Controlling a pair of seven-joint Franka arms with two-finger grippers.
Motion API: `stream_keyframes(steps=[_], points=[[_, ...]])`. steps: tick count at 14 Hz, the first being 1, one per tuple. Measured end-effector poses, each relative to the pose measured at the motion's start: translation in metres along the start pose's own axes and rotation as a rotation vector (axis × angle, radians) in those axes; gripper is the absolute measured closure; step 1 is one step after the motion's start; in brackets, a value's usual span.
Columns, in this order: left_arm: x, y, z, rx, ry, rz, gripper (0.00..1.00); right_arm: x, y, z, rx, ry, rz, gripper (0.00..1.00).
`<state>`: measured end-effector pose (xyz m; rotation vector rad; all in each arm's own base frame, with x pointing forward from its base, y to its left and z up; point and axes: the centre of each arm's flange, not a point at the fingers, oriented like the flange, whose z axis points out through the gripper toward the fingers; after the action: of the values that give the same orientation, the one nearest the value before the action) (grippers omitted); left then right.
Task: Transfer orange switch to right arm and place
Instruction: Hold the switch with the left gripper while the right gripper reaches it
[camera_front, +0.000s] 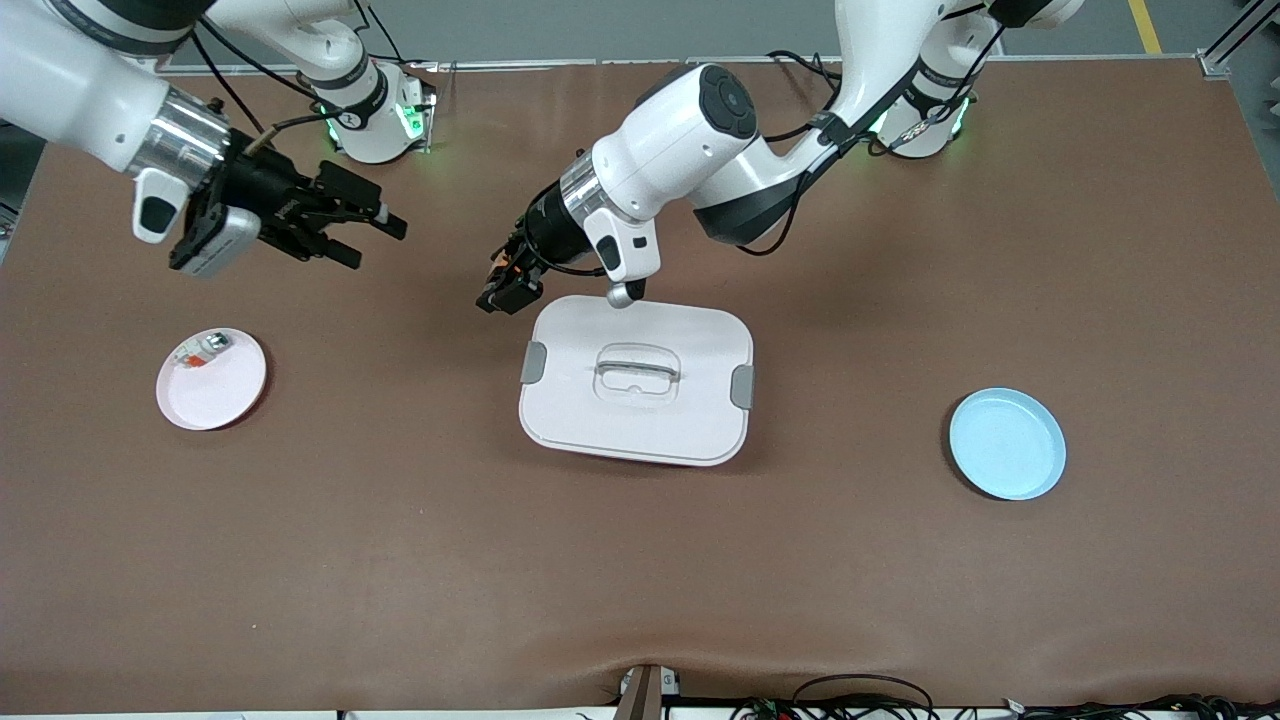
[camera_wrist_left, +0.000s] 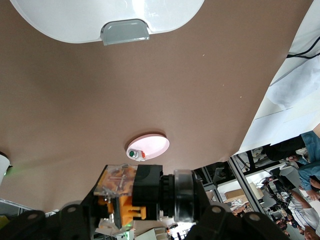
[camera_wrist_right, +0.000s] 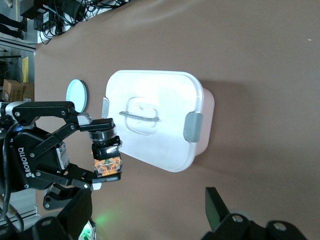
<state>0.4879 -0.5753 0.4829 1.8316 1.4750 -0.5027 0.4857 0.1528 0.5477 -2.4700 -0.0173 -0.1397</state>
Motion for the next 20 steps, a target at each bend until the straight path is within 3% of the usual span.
stream_keyframes(steps=[7, 10, 20], points=[[0.001, 0.0, 0.0, 0.0, 0.001, -0.001, 0.28, -0.009, -0.032, 0.035, 0.053, 0.063, -0.021, 0.0], [0.001, 0.0, 0.001, 0.0, 0.001, -0.001, 0.28, -0.01, -0.033, 0.06, 0.109, 0.044, 0.022, 0.0], [0.0, -0.001, 0.002, 0.002, 0.0, 0.001, 0.28, -0.003, -0.015, 0.095, 0.146, 0.01, 0.04, 0.0]])
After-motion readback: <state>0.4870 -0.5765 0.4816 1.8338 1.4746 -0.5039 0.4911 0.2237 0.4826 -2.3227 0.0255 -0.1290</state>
